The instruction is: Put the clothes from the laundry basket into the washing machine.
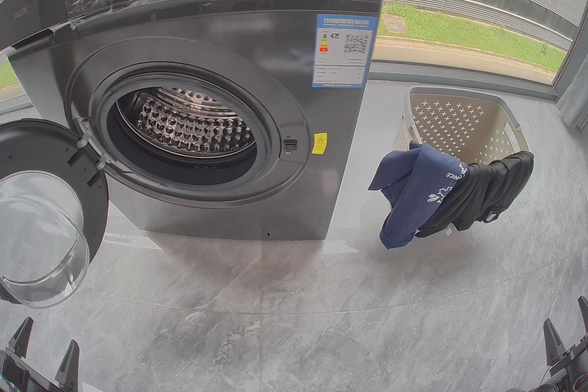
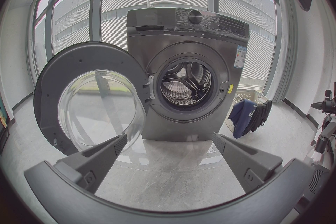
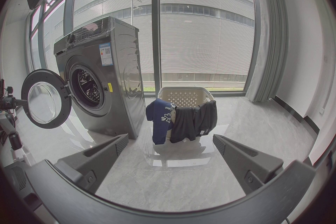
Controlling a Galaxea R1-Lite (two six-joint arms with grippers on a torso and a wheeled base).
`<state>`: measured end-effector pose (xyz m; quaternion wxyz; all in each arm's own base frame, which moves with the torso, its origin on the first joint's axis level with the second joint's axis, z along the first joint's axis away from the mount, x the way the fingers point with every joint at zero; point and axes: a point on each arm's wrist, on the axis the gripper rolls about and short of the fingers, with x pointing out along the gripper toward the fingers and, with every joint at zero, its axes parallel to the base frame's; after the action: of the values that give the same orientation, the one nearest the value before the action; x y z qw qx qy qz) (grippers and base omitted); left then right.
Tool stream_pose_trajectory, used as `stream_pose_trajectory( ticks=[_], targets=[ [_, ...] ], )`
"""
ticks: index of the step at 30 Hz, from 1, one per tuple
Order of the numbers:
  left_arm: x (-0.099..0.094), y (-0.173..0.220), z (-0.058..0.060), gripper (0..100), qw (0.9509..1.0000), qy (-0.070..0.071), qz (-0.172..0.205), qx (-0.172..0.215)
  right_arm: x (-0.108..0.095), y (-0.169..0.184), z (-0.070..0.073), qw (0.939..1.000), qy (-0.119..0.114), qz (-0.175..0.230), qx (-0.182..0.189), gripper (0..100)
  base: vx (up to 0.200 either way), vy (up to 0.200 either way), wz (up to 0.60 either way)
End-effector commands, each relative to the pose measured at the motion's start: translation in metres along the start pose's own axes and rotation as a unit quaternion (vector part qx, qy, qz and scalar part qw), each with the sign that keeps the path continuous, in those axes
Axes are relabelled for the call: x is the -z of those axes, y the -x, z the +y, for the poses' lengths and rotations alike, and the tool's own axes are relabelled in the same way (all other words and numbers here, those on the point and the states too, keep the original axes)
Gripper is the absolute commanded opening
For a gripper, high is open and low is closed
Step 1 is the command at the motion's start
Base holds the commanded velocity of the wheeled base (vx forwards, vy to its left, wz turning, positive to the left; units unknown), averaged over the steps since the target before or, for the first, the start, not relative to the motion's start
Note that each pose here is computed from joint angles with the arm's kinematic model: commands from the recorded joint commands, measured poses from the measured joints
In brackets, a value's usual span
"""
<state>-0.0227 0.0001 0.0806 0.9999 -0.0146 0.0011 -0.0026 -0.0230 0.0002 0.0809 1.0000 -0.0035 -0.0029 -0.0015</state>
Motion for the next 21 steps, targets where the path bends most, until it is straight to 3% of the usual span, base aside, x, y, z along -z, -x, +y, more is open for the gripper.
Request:
stream_pose_trajectory(
  ticks=[1,7,21],
  targets=[
    [0.0043,-0.0002,0.0001,100,1.0000,0.000,0.001,0.000,0.0045,-0.0010,0.0000,1.0000,0.000,0.007,0.000,100,0.000,0.000,0.00],
    [0.0043,-0.0002,0.0001,100,1.0000,0.002,0.001,0.000,0.0049,-0.0010,0.0000,1.0000,0.000,0.007,0.000,100,0.000,0.000,0.00],
    [0.0043,-0.0002,0.0001,100,1.0000,0.002,0.001,0.000,0.0044,-0.0010,0.0001,1.0000,0.000,0.007,0.001,100,0.000,-0.200,0.00]
  ],
)
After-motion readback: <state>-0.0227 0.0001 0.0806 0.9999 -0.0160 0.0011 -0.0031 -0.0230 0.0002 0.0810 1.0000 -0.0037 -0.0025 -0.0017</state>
